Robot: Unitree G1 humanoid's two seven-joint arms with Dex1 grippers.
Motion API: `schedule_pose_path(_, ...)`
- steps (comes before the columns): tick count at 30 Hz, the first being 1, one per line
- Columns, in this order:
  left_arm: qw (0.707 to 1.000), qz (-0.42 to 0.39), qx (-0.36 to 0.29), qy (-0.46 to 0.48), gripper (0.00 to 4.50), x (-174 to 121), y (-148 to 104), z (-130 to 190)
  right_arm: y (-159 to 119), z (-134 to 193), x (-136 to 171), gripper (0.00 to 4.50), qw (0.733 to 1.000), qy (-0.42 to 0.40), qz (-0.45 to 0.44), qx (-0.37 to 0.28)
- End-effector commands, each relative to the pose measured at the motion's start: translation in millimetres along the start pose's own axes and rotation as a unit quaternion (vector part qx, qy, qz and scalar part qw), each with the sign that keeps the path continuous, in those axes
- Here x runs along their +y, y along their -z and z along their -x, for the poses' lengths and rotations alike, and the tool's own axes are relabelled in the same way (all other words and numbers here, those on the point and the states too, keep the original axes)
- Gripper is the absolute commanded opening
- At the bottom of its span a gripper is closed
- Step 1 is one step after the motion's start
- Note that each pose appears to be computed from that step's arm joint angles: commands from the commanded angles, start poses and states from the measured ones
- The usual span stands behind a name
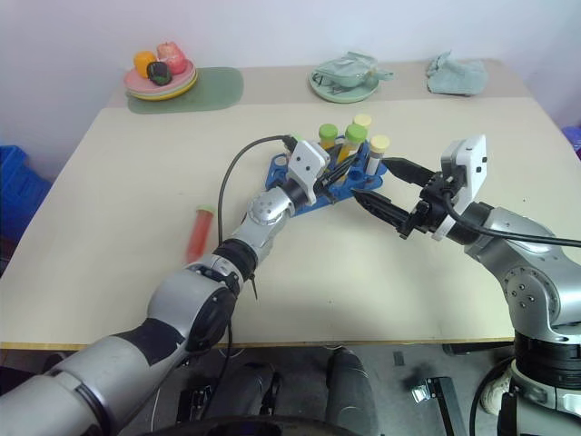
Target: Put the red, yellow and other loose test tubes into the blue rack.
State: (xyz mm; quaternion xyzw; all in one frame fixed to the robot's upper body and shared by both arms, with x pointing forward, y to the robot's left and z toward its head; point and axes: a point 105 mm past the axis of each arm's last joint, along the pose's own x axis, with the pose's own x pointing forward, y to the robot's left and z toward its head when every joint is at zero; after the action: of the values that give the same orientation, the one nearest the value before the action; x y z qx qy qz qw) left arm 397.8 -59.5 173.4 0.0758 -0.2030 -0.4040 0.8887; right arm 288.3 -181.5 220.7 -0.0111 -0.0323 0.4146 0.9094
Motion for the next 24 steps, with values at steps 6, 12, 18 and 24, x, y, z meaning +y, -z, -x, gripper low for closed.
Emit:
schedule_pose_path(6,1.0,0.018,-0.006,0.017,0.72,-8.0,1.1,0.7,-17.4,-2.3,4.8,4.5,0.999,-0.012,0.027,-0.022)
schedule_pose_path(12,0.997,0.047,-0.04,0.045,0.72,-15.6,-3.0,6.9,-19.5,-2.1,4.0,4.5,0.999,-0.011,0.03,-0.024)
schedule_pose_path(18,0.998,0.024,-0.045,0.045,0.72,-9.2,-4.3,11.4,-19.0,-2.7,3.7,4.5,0.999,-0.011,0.031,-0.024)
schedule_pose_path(24,0.999,-0.003,-0.052,0.009,0.72,7.6,-12.7,9.2,-19.1,-3.7,3.8,4.5,0.999,-0.013,0.031,-0.026)
